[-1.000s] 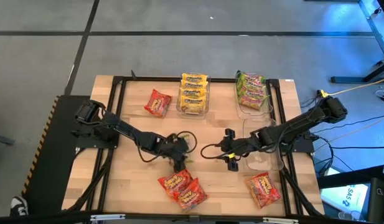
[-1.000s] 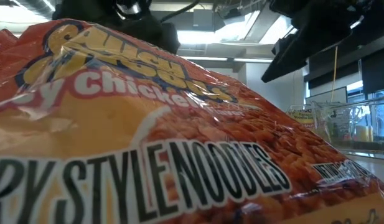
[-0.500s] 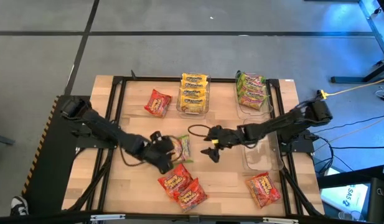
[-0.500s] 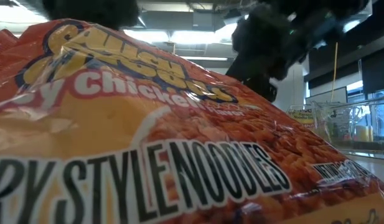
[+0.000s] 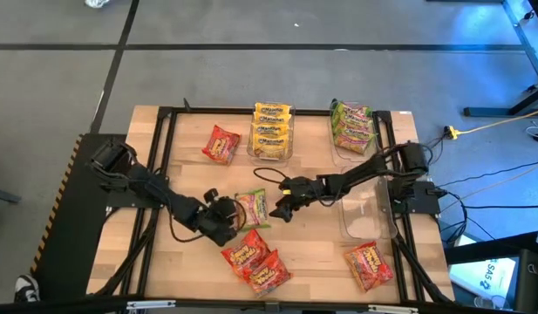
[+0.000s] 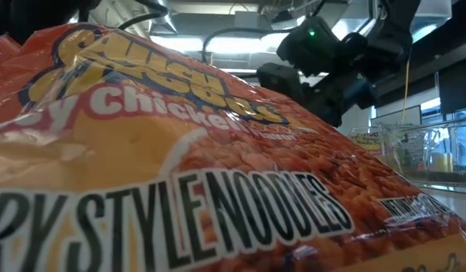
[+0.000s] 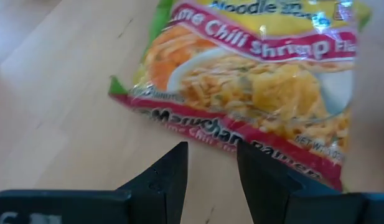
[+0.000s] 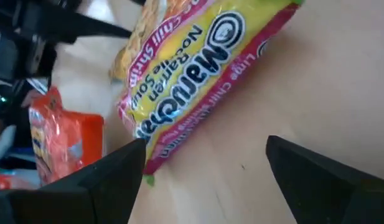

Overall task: Sort Maruchan noodles
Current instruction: Put the green noodle pack into the top right transparent bin

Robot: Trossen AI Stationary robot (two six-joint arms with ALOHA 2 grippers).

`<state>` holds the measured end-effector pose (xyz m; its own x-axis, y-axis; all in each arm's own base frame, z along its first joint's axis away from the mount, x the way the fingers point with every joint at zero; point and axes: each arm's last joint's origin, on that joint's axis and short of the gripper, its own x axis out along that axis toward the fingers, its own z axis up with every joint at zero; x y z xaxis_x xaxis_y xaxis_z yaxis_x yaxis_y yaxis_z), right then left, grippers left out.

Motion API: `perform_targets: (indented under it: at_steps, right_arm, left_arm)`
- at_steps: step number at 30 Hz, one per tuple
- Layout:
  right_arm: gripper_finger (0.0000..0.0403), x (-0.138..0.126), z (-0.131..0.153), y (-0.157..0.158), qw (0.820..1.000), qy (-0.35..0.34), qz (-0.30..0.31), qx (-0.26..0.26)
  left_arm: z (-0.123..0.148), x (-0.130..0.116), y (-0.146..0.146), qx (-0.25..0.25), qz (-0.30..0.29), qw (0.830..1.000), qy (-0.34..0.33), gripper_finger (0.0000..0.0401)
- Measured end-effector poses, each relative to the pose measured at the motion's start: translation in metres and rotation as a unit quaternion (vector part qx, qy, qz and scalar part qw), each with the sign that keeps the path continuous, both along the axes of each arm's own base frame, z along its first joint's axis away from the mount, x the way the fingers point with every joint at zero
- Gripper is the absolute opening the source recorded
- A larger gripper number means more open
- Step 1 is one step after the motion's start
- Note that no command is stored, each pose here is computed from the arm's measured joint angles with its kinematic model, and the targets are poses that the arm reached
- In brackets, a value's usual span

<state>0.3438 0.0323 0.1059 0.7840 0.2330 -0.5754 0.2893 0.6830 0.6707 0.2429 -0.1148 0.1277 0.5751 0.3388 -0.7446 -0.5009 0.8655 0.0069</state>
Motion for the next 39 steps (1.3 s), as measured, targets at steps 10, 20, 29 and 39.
perform_targets:
  at_steps: [10, 20, 29, 39]
  right_arm:
    - [0.0335, 0.025, -0.005, 0.001, 1.0, -0.005, -0.003, 0.009]
    - [0.0335, 0.027, -0.004, 0.001, 1.0, -0.024, -0.013, -0.009]
    - [0.0335, 0.03, 0.0, -0.001, 0.998, -0.051, -0.03, -0.016]
    - [0.0335, 0.033, 0.001, 0.001, 0.997, -0.079, -0.014, -0.015]
  left_arm:
    - [-0.008, 0.002, 0.009, -0.008, -0.006, 0.999, -0.038, 0.0133]
    - [-0.027, 0.003, 0.015, -0.025, 0.001, 0.999, -0.048, 0.0134]
    - [-0.031, 0.015, 0.013, -0.018, -0.028, 0.996, -0.082, 0.0134]
    - [-0.03, 0.017, 0.015, -0.021, -0.03, 0.996, -0.085, 0.0134]
